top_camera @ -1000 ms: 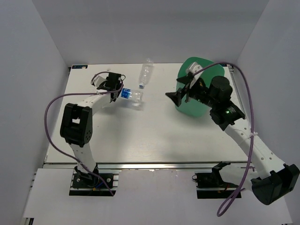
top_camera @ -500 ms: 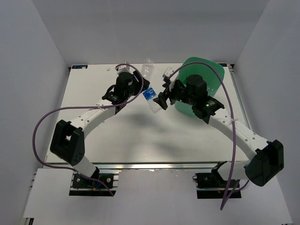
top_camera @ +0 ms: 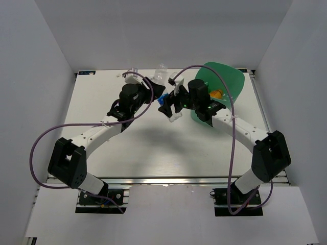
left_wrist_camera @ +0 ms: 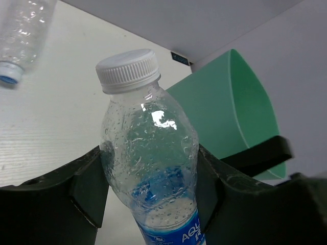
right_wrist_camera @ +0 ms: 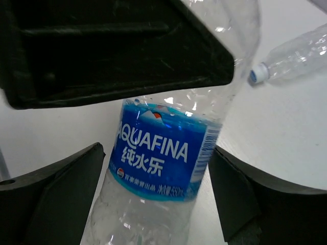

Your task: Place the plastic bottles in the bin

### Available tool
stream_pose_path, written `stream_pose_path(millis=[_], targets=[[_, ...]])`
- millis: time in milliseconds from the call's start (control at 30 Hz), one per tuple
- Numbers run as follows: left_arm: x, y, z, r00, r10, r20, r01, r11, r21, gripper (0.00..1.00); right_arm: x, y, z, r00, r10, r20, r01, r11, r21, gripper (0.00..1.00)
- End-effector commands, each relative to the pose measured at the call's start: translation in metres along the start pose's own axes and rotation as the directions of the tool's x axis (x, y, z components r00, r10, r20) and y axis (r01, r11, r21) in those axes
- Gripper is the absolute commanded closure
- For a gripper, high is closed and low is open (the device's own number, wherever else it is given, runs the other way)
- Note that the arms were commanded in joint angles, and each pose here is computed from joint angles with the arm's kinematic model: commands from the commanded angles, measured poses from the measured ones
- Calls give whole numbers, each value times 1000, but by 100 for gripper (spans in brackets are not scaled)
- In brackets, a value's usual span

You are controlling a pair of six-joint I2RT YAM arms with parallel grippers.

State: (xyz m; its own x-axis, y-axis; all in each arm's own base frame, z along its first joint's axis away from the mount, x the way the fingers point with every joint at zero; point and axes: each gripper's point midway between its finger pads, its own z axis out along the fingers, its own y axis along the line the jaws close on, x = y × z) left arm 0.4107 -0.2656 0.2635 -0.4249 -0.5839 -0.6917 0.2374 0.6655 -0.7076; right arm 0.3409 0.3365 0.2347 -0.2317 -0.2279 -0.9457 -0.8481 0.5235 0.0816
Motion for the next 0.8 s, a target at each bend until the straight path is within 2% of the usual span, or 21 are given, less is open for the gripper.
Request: stream_pose_path(millis=[0, 100, 133, 167, 200, 233, 267, 300, 333, 433, 500, 633, 733, 767], targets=[[-25, -38, -14, 997, -24, 71, 15, 991, 134, 100, -26, 15, 6, 997, 59, 57, -53, 994, -98, 15], [-28, -55, -18, 998, 0, 59, -12, 979, 201, 100, -25, 17, 5, 997, 59, 44, -54, 993, -107, 31], [-30, -60, -19, 998, 17, 59, -29, 976, 216, 97, -26, 18, 4, 997, 57, 46, -52, 993, -108, 45], [-27, -62, -20, 998, 41, 41, -49, 973, 226, 88, -30, 18, 1, 997, 50, 58, -44, 994, -102, 50], [-28, -64, -20, 996, 81, 41, -88, 970, 227, 50, -29, 15, -1, 997, 52, 58, -47, 995, -83, 55], [-34, -70, -21, 994, 102, 48, -110, 966, 233, 35, -30, 11, -4, 997, 51, 60, -48, 997, -55, 65], [-36, -70, -21, 992, 120, 50, -128, 966, 225, 25, -31, 6, -6, 997, 52, 61, -50, 998, -25, 67], [-37, -66, -22, 987, 150, 51, -158, 966, 205, 5, -37, -3, -14, 996, 46, 78, -48, 998, 33, 70], [-44, -71, -25, 984, 162, 69, -173, 963, 205, 2, -40, -8, -19, 995, 47, 85, -52, 997, 56, 73], [-61, -71, -32, 969, 222, 109, -238, 958, 158, 2, -56, -24, -41, 991, 42, 128, -56, 993, 108, 76], [-67, -59, -35, 955, 278, 105, -286, 955, 72, 2, -72, -38, -59, 985, 26, 172, -53, 987, 154, 77], [-91, -24, -43, 937, 320, 138, -300, 943, -146, 2, -104, -53, -87, 969, -18, 246, -31, 980, 196, 80], [-100, -8, -45, 936, 318, 154, -287, 938, -195, 2, -125, -63, -108, 954, -31, 297, -34, 977, 211, 82], [-106, -1, -44, 935, 317, 159, -282, 936, -208, 2, -139, -57, -115, 944, -22, 328, -37, 985, 171, 83]])
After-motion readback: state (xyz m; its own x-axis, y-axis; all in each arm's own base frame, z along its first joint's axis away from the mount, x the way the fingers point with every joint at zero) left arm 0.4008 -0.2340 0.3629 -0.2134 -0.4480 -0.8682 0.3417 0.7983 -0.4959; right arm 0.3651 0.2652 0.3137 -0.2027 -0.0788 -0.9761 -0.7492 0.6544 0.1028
